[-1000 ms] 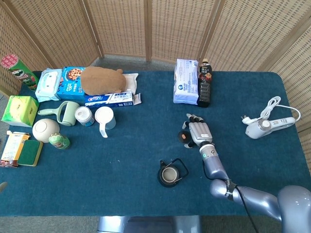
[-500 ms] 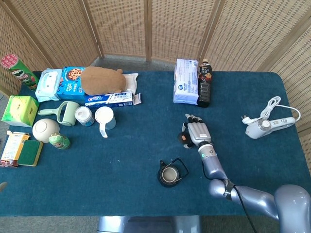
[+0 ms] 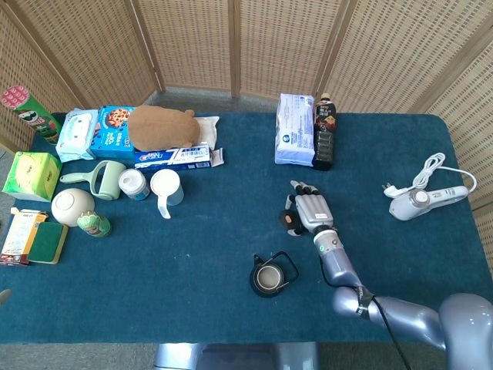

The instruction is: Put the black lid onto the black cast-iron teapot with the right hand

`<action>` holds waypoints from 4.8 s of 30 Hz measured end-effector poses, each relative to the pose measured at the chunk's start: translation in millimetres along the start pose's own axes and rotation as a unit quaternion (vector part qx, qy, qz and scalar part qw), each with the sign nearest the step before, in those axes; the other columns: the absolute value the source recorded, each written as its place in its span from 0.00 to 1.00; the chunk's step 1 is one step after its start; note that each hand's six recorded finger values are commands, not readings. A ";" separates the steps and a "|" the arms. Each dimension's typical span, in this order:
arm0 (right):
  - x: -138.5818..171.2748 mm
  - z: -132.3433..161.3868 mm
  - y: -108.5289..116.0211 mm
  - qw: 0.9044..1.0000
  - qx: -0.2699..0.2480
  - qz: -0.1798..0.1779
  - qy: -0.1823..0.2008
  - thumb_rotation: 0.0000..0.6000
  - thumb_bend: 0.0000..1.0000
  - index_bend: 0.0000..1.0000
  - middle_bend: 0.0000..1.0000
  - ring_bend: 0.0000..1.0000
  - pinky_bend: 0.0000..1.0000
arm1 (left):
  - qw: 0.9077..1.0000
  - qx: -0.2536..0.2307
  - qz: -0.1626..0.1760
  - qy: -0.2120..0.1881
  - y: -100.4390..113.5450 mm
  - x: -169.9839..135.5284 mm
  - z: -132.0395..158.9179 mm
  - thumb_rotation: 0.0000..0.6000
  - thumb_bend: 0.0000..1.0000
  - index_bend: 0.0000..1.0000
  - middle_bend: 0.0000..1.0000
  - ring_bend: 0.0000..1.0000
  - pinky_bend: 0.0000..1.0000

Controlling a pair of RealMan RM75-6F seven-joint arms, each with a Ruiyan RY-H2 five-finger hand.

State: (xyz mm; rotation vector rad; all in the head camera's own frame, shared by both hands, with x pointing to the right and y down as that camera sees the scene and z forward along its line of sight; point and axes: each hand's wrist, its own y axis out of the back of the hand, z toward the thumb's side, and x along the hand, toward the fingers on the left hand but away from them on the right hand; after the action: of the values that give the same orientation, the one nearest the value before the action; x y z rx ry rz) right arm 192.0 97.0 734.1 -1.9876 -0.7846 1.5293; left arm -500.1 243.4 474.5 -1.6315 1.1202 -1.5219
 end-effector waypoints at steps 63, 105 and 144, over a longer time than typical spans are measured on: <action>123.3 87.4 0.9 0.975 0.091 0.024 0.201 1.00 0.23 0.46 0.05 0.04 0.00 | 1.000 0.008 -0.013 -0.010 -5.2 -3.6 5.2 1.00 0.17 0.00 0.00 0.00 0.07; 124.7 75.4 -16.0 0.976 0.080 0.074 0.189 1.00 0.23 0.27 0.03 0.03 0.00 | 1.000 0.010 -0.013 -0.011 -6.0 -5.1 6.3 1.00 0.17 0.00 0.00 0.00 0.07; 156.4 -59.8 112.3 0.967 0.075 -0.206 0.129 0.75 0.00 0.21 0.08 0.07 0.04 | 1.000 0.014 -0.013 -0.024 -2.9 -13.5 8.0 1.00 0.15 0.00 0.00 0.00 0.07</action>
State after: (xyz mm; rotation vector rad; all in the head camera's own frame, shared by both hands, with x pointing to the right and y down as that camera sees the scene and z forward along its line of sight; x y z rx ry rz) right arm 296.6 126.0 564.1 -1.7307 -0.8773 1.0355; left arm -491.3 256.0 469.9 -1.6613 1.0510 -1.4999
